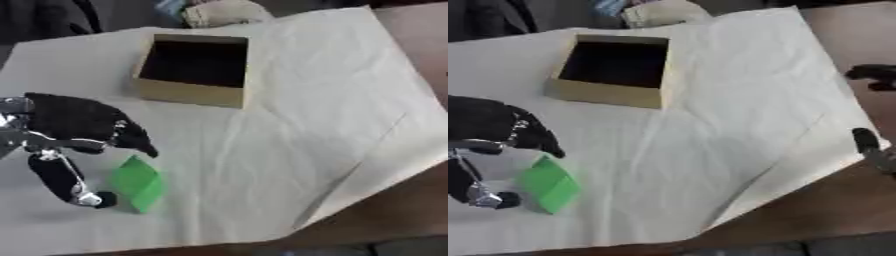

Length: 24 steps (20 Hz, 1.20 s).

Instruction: Pick up objects on the table and place them in the box.

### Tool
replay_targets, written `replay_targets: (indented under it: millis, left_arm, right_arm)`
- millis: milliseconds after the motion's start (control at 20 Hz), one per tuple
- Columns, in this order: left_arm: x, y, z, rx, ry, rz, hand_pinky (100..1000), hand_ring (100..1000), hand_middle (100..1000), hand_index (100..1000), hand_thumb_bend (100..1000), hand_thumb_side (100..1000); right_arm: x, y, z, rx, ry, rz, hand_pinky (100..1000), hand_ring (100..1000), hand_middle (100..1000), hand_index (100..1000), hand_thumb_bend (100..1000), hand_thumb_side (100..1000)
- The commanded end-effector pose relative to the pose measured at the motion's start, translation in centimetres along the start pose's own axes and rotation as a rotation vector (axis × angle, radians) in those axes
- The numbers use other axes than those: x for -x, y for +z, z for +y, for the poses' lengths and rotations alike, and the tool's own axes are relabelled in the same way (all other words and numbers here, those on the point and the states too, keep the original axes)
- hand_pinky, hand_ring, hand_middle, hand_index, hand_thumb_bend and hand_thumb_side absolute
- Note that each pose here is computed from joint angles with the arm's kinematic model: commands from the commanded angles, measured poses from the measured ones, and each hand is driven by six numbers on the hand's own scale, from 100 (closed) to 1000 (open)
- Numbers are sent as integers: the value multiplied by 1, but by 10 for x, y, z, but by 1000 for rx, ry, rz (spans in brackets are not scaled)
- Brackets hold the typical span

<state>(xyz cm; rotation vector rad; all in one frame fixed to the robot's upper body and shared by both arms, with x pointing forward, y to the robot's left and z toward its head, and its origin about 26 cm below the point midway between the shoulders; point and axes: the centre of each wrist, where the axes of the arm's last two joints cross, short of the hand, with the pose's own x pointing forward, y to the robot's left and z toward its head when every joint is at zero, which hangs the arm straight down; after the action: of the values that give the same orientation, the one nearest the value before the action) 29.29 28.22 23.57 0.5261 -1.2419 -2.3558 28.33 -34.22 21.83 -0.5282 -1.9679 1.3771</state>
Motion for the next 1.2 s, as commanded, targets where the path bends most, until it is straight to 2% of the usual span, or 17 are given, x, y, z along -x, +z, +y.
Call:
replay_targets:
  millis: [50, 100, 200, 350, 850, 1200]
  left_arm:
    - [0, 5, 7, 85, -81, -12, 866, 818, 802, 941, 443, 441]
    - [-1, 4, 7, 93, -87, -8, 872, 828, 815, 950, 510, 449]
    - [-1, 2, 8, 103, -110, 6, 873, 834, 825, 955, 575, 455]
    - [-1, -2, 8, 98, -150, 33, 867, 833, 824, 952, 618, 453]
    - [13, -25, -8, 83, -137, 47, 850, 808, 789, 926, 561, 443]
    - [22, -37, -20, 103, -119, 41, 820, 761, 716, 878, 501, 425]
  right_arm:
    - [-5, 1, -11, 0, 38, -11, 893, 1000, 901, 1000, 100, 121]
    - [-5, 0, -11, 0, 38, -11, 893, 1000, 901, 1000, 100, 121]
    - [-5, 0, -11, 0, 37, -12, 893, 1000, 901, 1000, 100, 122]
    - [-5, 0, -11, -3, 36, -14, 893, 1000, 901, 1000, 100, 124]
    - [-5, -1, -10, -3, 33, -18, 892, 1000, 898, 1000, 100, 125]
    - [-5, -1, -10, -2, 32, -19, 892, 1000, 898, 1000, 100, 127]
